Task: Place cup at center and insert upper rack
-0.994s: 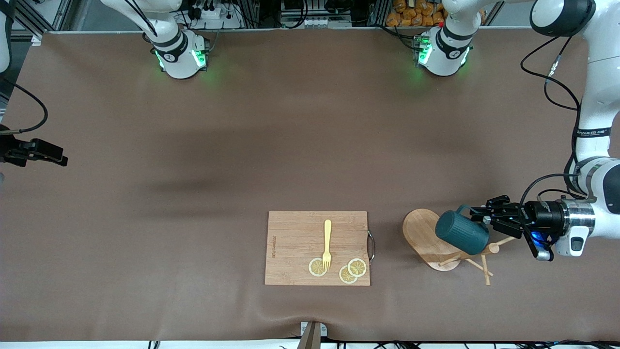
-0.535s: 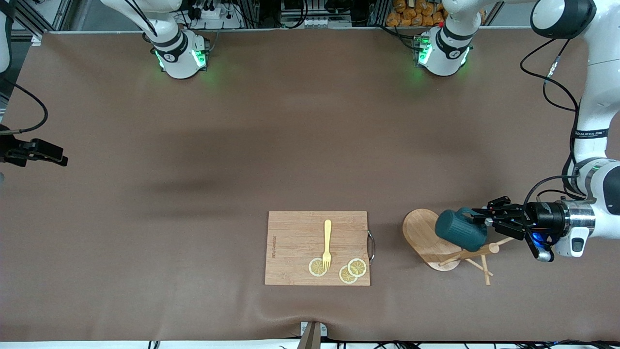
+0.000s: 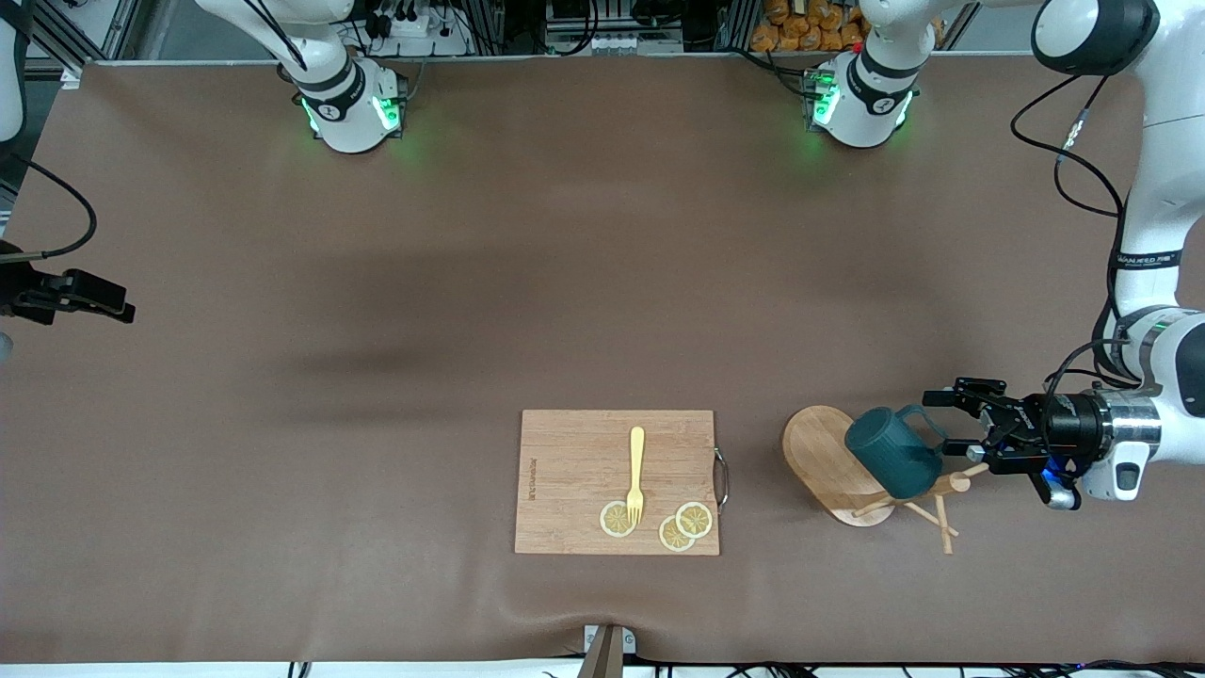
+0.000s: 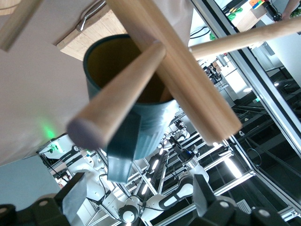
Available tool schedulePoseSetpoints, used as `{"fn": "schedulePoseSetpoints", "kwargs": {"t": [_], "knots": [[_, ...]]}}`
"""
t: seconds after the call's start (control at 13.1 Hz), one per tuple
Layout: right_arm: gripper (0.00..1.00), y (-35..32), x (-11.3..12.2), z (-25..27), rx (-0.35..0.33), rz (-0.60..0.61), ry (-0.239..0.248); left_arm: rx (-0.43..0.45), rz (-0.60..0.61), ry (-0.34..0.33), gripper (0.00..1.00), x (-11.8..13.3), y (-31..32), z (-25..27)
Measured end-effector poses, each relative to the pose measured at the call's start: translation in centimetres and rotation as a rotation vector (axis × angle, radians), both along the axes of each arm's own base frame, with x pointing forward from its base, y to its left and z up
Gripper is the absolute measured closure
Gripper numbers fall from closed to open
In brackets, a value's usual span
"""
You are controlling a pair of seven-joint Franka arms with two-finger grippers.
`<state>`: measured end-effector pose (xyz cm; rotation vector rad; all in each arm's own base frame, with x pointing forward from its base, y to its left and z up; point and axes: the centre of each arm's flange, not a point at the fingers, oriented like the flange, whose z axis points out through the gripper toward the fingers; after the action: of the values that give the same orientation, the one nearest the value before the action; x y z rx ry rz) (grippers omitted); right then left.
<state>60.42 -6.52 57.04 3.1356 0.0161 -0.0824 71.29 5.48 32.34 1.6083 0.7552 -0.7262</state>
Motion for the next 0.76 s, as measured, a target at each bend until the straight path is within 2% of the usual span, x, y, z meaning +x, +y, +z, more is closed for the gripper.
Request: {"fn": "schedulePoseSetpoints", "kwargs": {"t": [0.38,0.54,0.76], "knots": [[0.00,0.0,0.0,0.0,0.000,0.000,0.000,0.024,-0.011,-0.058,0.00,-0.2,0.5,4.3],[0.00,0.0,0.0,0.0,0.000,0.000,-0.001,0.114,-0.059,-0.111,0.00,-0.7,-0.6,7.9],[0.00,0.0,0.0,0.1,0.000,0.000,-0.004,0.306,-0.142,-0.203,0.00,-2.2,-3.8,14.3]]}}
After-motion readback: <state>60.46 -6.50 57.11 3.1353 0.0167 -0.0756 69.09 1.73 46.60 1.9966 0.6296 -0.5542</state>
